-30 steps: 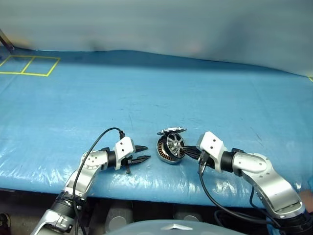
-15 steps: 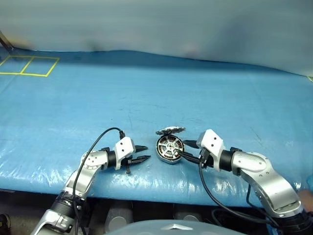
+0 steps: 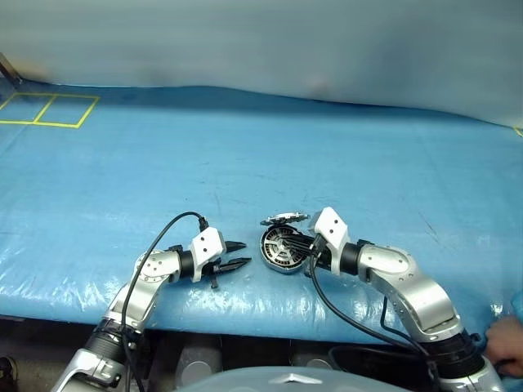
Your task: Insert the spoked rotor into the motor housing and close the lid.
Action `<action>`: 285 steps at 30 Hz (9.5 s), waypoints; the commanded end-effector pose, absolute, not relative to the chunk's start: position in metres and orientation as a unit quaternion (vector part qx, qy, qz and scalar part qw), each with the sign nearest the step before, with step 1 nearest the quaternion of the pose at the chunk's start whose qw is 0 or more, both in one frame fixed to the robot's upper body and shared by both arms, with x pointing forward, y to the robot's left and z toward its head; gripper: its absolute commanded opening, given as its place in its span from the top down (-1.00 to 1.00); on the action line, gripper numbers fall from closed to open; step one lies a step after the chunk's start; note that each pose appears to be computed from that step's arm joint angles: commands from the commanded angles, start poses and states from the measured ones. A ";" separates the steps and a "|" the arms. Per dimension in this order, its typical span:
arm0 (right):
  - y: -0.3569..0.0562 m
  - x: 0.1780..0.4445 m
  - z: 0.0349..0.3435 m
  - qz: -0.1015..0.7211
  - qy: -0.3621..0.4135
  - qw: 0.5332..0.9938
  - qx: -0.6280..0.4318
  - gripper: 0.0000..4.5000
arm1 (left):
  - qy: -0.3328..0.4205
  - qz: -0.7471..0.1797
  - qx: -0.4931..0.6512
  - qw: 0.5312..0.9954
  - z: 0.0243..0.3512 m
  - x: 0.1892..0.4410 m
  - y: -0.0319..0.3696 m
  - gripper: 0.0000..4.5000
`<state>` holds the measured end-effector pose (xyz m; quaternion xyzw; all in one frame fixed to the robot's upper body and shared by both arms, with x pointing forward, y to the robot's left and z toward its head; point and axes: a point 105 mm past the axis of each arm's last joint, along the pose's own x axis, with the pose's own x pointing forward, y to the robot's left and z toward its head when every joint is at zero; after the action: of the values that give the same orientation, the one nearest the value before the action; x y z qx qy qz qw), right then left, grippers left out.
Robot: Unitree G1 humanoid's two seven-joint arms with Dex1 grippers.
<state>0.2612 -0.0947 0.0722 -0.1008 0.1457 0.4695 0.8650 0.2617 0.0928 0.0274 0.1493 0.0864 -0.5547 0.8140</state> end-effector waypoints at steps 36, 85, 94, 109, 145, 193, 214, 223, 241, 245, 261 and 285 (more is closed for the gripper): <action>-0.135 0.316 0.132 0.299 0.060 0.926 -0.221 0.99 | 0.073 -0.535 0.150 0.828 0.034 0.263 0.101 0.29; -0.096 0.255 0.081 0.462 0.092 0.873 -0.128 -0.99 | 0.079 -0.532 0.151 0.830 0.032 0.261 0.103 0.29; -0.092 0.257 0.068 0.464 0.107 0.870 -0.127 -0.99 | 0.081 -0.533 0.152 0.829 0.032 0.260 0.102 0.29; -0.096 0.261 0.072 0.461 0.109 0.873 -0.114 -0.35 | 0.081 -0.528 0.151 0.832 0.031 0.260 0.103 0.29; -0.098 0.273 0.073 0.454 0.114 0.871 -0.147 -0.35 | 0.085 -0.526 0.147 0.833 0.027 0.258 0.103 0.29; -0.100 0.271 0.048 0.434 0.163 0.866 -0.184 -0.35 | 0.063 -0.569 0.076 0.816 0.053 0.286 0.067 0.98; -0.099 0.271 0.068 0.418 0.134 0.891 -0.113 -0.98 | 0.098 -0.599 0.108 0.787 0.036 0.280 0.051 1.00; -0.113 0.272 0.122 0.380 0.075 0.914 0.122 -0.98 | 0.097 -0.595 0.112 0.790 0.034 0.280 0.053 1.00; -0.133 0.255 0.055 0.247 0.250 0.833 0.427 -0.98 | 0.091 -0.590 0.118 0.793 0.034 0.281 0.053 1.00; -0.123 0.252 0.056 0.262 0.252 0.810 0.460 -0.90 | 0.092 -0.588 0.120 0.794 0.033 0.280 0.054 1.00; -0.107 0.250 0.056 0.276 0.257 0.782 0.497 0.48 | 0.100 -0.587 0.122 0.794 0.026 0.276 0.053 1.00; -0.121 0.279 0.120 0.257 0.075 0.757 0.597 0.48 | 0.019 -0.425 -0.302 0.853 0.079 0.273 0.068 0.15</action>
<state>0.2796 -0.1279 0.0844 0.5897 0.1309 0.2015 0.7710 0.2744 0.0705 0.0629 -0.2721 0.0431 -0.4228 0.8634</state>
